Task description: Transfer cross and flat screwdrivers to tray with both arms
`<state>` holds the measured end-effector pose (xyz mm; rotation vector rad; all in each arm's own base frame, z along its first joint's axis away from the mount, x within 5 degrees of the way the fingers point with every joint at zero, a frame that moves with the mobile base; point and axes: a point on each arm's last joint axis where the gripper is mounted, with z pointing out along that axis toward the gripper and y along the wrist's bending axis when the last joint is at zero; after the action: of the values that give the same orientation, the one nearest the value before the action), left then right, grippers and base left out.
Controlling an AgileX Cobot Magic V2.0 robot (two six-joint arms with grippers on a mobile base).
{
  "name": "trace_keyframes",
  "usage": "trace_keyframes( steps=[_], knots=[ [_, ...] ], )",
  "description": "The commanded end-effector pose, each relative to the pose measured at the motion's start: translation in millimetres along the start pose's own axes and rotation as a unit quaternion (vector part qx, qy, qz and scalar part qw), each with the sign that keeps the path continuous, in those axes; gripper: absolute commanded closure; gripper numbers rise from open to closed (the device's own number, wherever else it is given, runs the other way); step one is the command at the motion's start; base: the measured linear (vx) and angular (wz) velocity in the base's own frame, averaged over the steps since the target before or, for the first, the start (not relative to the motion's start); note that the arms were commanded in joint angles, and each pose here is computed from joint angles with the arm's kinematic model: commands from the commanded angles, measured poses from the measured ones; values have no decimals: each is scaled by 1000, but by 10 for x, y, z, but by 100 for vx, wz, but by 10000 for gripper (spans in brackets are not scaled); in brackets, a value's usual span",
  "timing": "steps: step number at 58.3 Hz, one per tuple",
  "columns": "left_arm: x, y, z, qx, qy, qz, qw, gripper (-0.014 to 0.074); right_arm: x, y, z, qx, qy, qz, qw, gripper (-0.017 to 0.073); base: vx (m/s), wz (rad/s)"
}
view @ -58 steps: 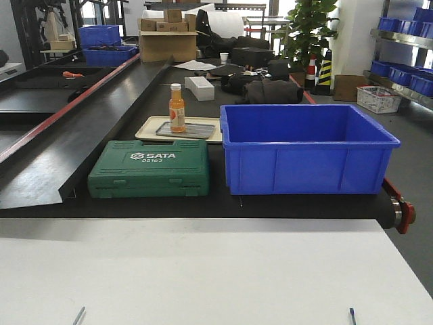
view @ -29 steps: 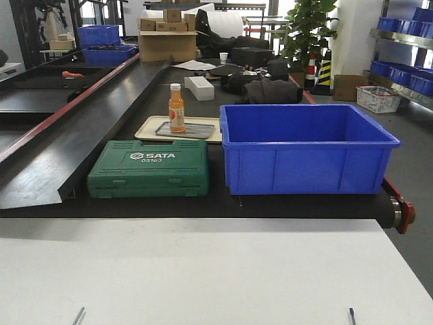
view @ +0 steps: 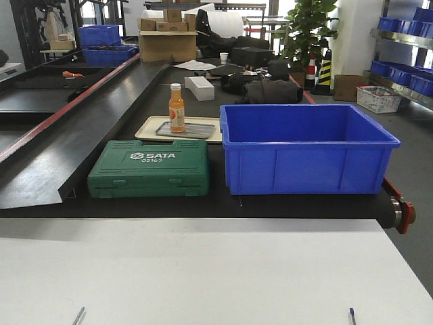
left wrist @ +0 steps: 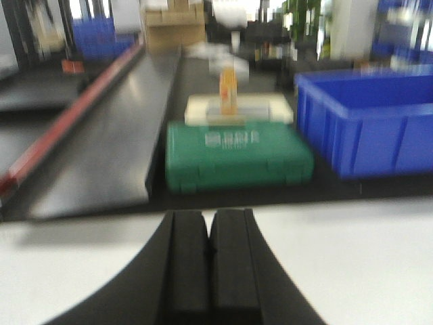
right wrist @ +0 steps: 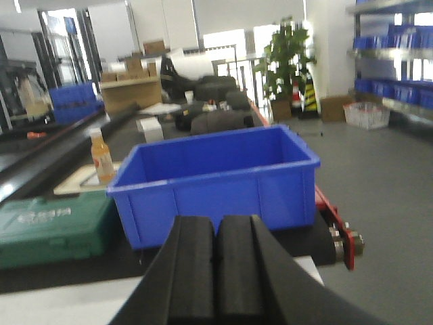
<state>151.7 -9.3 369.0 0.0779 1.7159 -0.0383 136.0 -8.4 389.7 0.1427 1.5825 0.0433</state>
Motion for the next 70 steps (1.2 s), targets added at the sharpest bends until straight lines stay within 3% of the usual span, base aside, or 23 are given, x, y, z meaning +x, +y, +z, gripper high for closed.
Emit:
trace_keyframes(
  steps=[1, 8, 15, 19, 22, 29, 32, 40, 51, 61, 70],
  knots=[
    [-72, -3, 122, 2, -3, -6, 1000, 560, -55, 8, 92, 0, 6, -20, 1000, 536, 0, 0],
    [34, -3, 304, 3, 38, -8, 999, 470, 76, -8, 181, 3, 68, -59, 996, 441, 0, 0],
    [111, -6, 423, 5, 66, -11, 998, 330, 124, -6, 223, 0, 89, -67, 994, 243, 0, 0],
    [169, -14, 486, 8, 88, -15, 996, 231, 128, 0, 257, -2, 86, -52, 995, 108, 0, 0],
    [216, -20, 532, 10, 105, -25, 994, 178, 111, 9, 280, -5, 74, -25, 997, 13, 0, 0],
    [344, -46, 677, 17, 148, -69, 986, 94, 89, 27, 339, -12, 54, 32, 998, -114, 0, 0],
    [400, -53, 741, 20, 166, -76, 983, 78, 116, 32, 379, -14, 63, 48, 997, -130, 0, 0],
    [457, -89, 913, 43, 243, -51, 968, 73, 244, 52, 547, -25, 145, 18, 989, -118, 0, 0],
    [399, -133, 1179, 73, 353, -47, 932, 73, 286, 118, 952, -49, 304, 6, 951, -52, 0, 0],
    [596, -101, 1353, 65, 402, -22, 913, 74, 451, 126, 1342, -56, 415, 5, 908, 13, 0, 0],
    [887, -77, 1470, 56, 438, -6, 897, 74, 884, 84, 1617, -40, 505, 32, 862, 48, 0, 0]
  ],
)
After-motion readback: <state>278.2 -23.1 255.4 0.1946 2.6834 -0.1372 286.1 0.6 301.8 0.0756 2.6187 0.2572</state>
